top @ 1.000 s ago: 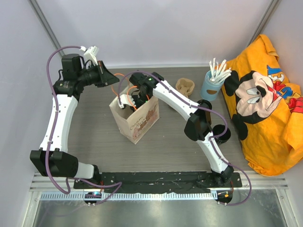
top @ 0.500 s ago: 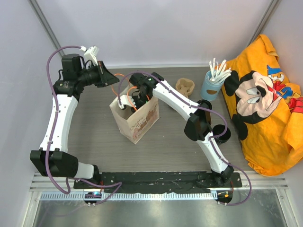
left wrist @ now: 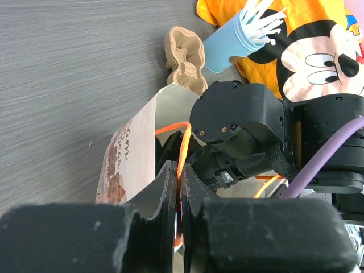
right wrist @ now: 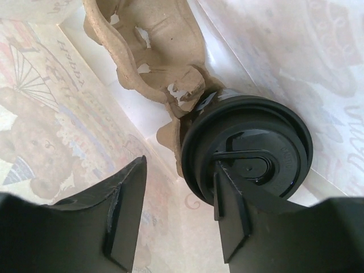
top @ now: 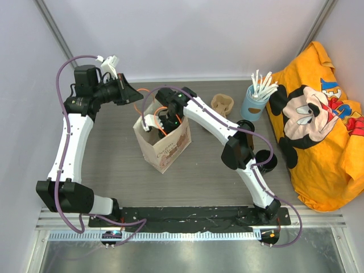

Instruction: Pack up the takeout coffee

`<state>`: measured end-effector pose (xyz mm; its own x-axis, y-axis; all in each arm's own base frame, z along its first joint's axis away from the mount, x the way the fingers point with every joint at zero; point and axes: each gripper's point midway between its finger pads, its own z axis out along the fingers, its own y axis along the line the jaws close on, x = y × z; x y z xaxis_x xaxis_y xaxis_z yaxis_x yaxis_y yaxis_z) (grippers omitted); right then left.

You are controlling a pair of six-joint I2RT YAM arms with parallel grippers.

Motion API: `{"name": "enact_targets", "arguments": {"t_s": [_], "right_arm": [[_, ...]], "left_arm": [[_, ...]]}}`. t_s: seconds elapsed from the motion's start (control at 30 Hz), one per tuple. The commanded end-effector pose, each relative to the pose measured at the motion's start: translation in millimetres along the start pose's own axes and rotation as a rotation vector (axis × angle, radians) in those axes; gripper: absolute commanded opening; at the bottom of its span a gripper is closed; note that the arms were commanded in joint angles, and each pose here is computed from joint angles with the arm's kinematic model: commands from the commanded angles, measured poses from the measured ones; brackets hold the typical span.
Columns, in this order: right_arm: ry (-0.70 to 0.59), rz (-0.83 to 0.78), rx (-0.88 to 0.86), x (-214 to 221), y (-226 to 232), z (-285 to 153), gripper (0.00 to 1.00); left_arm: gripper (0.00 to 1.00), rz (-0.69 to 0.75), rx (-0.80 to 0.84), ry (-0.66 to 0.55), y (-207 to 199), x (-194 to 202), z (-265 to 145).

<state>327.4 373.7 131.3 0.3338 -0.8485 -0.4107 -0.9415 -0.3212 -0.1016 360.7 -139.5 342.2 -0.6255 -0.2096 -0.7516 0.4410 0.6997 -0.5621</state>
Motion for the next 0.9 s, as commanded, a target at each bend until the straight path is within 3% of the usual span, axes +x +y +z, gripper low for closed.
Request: {"name": "enact_targets", "arguments": {"t_s": [0.0,0.87], "right_arm": [[0.006,-0.003,0.020,-4,4,-19,0.57],[-0.033,-0.017,0.088,-18,-6,-40,0.81]], "left_arm": [[0.09,0.042,0.013,-0.040,-11,-15,-8],[0.12,0.040,0.017,-0.039,-12,-15,-8]]}}
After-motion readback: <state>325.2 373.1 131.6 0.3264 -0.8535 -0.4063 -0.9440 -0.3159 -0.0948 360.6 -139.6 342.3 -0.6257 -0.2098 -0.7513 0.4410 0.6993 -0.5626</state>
